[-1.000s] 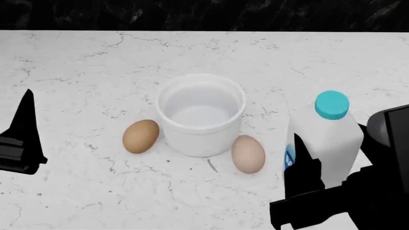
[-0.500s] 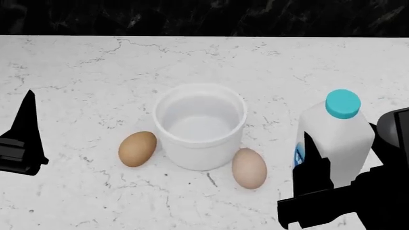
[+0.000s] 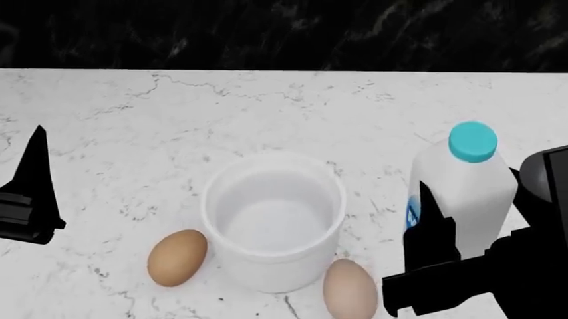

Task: Place the eggs and milk next to the bowl.

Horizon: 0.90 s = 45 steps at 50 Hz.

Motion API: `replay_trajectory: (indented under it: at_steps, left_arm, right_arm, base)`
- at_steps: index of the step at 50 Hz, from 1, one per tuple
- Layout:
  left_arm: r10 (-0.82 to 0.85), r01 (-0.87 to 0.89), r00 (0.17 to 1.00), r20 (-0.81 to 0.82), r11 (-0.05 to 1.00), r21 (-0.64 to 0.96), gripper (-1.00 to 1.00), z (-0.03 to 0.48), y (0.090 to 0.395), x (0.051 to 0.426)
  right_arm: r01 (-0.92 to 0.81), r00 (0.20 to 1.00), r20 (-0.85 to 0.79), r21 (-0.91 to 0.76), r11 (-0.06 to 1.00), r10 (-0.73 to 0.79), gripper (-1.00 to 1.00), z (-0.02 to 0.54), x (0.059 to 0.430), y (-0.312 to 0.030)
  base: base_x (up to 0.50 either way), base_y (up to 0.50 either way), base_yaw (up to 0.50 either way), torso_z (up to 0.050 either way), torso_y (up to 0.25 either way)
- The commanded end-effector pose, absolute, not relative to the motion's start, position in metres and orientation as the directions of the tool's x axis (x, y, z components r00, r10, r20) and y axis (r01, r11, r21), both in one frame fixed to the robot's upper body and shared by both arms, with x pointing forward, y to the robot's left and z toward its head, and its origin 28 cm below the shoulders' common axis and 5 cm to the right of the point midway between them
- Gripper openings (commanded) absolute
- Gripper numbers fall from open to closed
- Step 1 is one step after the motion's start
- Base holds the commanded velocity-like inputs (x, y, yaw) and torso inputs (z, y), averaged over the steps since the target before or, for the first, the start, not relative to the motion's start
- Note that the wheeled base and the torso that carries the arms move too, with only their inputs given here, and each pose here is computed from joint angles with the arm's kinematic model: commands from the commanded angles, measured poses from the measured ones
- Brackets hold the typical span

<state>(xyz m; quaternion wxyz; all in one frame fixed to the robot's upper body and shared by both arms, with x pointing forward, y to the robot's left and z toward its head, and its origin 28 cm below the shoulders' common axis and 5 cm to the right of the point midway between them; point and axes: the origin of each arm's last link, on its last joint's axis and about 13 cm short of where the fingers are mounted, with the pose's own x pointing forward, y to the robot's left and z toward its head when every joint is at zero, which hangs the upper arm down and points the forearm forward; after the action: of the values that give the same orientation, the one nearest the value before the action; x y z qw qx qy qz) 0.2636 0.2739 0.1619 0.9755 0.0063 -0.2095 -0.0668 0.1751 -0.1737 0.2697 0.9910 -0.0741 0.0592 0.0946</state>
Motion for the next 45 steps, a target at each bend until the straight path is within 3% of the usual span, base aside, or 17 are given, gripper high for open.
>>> replay_trajectory:
  at_steps: [1, 17, 45]
  left_arm:
    - [-0.136, 0.133, 0.898, 0.418, 0.990, 0.038, 1.00, 0.164, 0.274, 0.263]
    - [-0.135, 0.131, 0.901, 0.412, 0.991, 0.037, 1.00, 0.160, 0.274, 0.265]
    - [-0.130, 0.124, 0.902, 0.412, 0.991, 0.041, 1.00, 0.163, 0.275, 0.262]
  right_arm:
    - [-0.187, 0.982, -0.046, -0.154, 0.970, 0.182, -1.00, 0.278, 0.177, -0.176]
    - [-0.186, 0.982, -0.053, -0.171, 0.968, 0.179, -1.00, 0.280, 0.181, -0.178]
    - [-0.244, 0.968, -0.094, -0.132, 0.961, 0.233, -1.00, 0.273, 0.230, -0.174]
  base:
    - [0.24, 0.00, 0.00, 0.000, 0.011]
    - [0.03, 0.00, 0.00, 0.000, 0.001]
    - [0.00, 0.00, 0.00, 0.000, 0.001]
